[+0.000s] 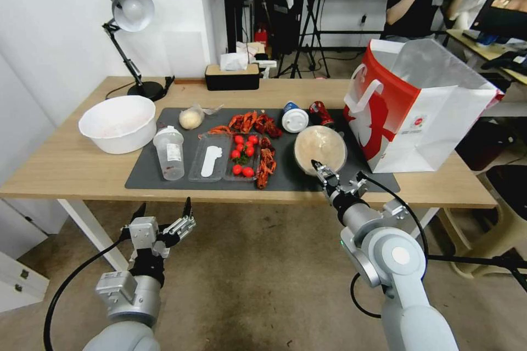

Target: Pick up the trash from the table and place it into the takeout bag.

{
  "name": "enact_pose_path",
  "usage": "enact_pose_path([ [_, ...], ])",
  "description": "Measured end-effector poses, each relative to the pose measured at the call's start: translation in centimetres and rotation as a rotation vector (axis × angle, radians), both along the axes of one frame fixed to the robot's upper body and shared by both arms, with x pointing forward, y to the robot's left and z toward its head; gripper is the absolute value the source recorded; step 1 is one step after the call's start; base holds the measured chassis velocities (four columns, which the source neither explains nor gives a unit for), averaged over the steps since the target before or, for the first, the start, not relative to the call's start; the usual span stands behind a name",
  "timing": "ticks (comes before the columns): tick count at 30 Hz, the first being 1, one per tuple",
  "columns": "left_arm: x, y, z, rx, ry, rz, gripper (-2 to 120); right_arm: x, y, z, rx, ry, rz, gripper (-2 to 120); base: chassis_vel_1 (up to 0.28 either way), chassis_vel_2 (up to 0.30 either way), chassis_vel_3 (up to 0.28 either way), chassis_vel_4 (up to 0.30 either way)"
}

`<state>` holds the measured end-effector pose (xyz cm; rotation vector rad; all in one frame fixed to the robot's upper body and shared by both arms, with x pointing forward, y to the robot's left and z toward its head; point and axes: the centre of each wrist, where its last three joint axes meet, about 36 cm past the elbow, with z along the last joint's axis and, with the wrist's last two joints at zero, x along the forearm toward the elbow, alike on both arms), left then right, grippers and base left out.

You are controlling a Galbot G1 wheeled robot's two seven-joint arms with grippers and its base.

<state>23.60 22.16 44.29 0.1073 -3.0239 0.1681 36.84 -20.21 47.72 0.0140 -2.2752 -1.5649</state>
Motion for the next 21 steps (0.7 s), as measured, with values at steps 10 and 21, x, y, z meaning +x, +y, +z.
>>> enact_pose_path([
  [10, 0.1, -0.1, 0.0, -0.006, -0.005, -0.001, 100, -1.3, -0.6, -0.1, -0.223, -0.114, 0.001, 0, 0.000, 0.000, 0.000, 0.000],
  [21, -0.3, -0.2, 0.1, -0.008, -0.012, 0.005, 100, -2.7, -2.7, 1.0, -0.850, -0.559, 0.017, 0, 0.000, 0.000, 0.000, 0.000],
])
